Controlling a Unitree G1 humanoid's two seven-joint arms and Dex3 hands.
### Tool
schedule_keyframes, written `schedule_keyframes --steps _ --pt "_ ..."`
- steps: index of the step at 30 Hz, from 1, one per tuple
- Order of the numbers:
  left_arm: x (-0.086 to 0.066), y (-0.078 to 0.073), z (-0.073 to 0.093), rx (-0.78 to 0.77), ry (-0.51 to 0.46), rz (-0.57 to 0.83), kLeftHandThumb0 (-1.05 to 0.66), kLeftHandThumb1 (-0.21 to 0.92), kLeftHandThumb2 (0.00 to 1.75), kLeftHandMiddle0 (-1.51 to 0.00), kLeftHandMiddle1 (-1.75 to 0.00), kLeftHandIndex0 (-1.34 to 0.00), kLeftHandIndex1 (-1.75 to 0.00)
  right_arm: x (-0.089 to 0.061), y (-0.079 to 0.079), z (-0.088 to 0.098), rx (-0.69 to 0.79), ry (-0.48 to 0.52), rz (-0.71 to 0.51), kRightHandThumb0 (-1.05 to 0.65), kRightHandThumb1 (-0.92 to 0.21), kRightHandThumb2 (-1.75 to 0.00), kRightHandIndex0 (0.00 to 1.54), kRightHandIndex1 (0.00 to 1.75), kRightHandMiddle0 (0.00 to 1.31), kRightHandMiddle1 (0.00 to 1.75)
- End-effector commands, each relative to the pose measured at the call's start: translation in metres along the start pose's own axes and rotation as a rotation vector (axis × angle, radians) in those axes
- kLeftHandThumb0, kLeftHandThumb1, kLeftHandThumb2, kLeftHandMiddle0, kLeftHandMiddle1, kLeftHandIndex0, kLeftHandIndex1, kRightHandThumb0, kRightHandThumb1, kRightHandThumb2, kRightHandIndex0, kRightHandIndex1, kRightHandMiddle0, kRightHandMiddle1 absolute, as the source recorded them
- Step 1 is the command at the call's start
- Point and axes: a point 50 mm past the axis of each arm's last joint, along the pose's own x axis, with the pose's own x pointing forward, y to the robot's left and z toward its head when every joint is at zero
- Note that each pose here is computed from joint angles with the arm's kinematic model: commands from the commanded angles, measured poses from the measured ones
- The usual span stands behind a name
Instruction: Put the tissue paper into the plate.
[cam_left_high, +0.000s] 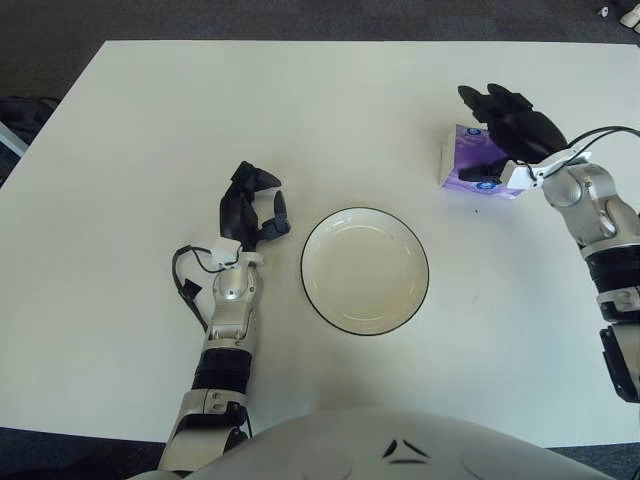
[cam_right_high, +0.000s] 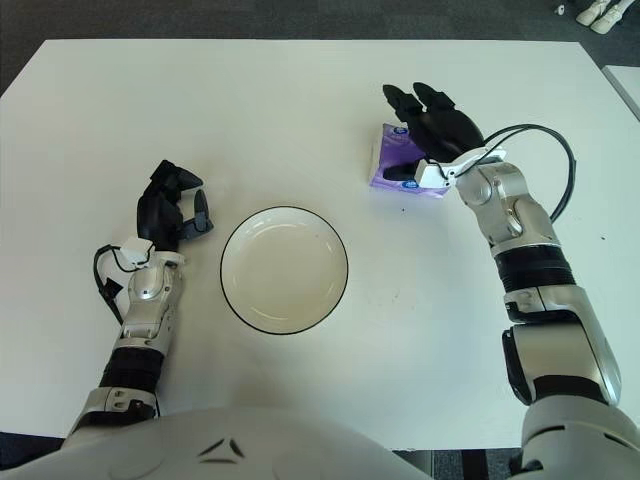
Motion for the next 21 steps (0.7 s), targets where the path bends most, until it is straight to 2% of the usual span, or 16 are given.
schedule_keyframes --steps 1,4,13,21 --pt "-0.036 0.011 -0.043 0.032 0.233 0.019 -0.47 0.36 1.27 -0.94 -1.75 -0.58 -1.75 0.000 0.011 -0.002 0.023 0.016 0.025 -1.05 -0.56 -0.64 0.00 0.00 0.00 0.00" --pt "-0.037 0.011 -0.043 0.029 0.233 0.017 -0.47 0.36 1.28 -0.94 -1.75 -0.58 -1.75 -0.001 0.022 -0.005 0.042 0.035 0.053 -1.05 -0.55 -0.64 0.00 0.00 0.00 0.00" --pt "-0.037 0.013 -0.042 0.023 0.237 0.021 -0.47 0.35 1.28 -0.94 -1.75 -0.58 -1.75 -0.004 0.036 -0.008 0.067 0.062 0.093 -1.05 -0.53 -0.66 0.00 0.00 0.00 0.00" --pt "-0.039 0.012 -0.041 0.024 0.238 0.027 -0.47 0.36 1.27 -0.96 -1.75 -0.57 -1.75 -0.017 0.062 -0.006 0.099 0.070 0.125 -1.05 -0.52 -0.68 0.00 0.00 0.00 0.00"
